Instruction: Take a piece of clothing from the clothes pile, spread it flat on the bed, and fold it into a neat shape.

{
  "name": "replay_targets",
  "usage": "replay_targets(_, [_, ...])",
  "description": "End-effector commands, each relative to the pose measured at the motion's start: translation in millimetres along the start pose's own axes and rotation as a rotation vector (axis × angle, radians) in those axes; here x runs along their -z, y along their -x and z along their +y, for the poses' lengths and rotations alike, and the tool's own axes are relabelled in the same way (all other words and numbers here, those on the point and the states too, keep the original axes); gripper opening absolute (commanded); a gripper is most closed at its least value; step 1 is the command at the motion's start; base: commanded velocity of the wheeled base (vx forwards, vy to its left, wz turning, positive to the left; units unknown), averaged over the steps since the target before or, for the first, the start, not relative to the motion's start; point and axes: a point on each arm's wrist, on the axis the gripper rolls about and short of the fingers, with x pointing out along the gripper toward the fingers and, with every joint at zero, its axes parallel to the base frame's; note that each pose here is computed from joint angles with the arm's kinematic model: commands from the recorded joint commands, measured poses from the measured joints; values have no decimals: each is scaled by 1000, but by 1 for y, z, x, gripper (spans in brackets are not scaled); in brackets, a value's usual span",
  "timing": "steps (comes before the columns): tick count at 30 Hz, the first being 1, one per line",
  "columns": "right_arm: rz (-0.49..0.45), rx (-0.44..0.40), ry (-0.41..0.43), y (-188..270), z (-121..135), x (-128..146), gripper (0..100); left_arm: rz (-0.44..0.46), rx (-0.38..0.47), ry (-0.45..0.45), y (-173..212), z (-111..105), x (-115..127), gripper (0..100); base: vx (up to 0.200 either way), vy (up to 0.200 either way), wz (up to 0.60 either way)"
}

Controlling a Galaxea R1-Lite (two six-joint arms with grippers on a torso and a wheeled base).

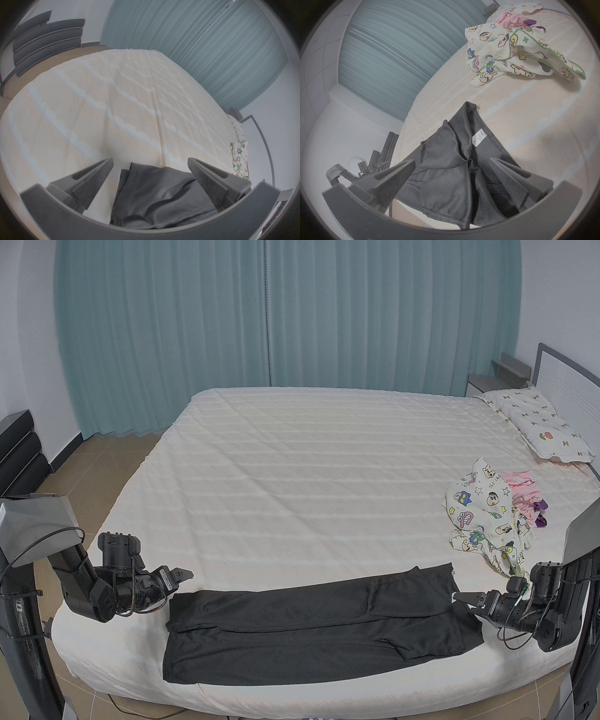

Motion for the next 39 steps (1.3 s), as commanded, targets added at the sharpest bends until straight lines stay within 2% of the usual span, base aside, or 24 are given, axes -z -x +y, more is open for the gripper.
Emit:
replay_targets(1, [-6, -5, 6, -1, 0, 0, 100, 21, -12, 4, -7, 4, 5, 100, 0, 0, 0])
replay_targets(6, [-8, -6, 7, -2, 0, -1, 100, 33, -22, 10, -11, 7, 7, 100, 0, 0, 0])
replay_targets(7, [-9, -7, 8, -2, 0, -1, 100, 35, -23, 9, -11, 7, 8, 0, 0, 0, 0])
replay_targets(20, [-12, -7, 8, -2, 0, -2, 100, 36, -55, 27, -12, 14, 10, 0, 0, 0, 0])
replay_targets(27, [-12, -7, 7, -1, 0, -2, 100, -36, -90, 123, -10, 12, 2, 0, 0, 0, 0])
replay_targets(39, [-10, -6, 5, -1, 0, -1, 100, -37, -92, 143, -11, 14, 1, 0, 0, 0, 0])
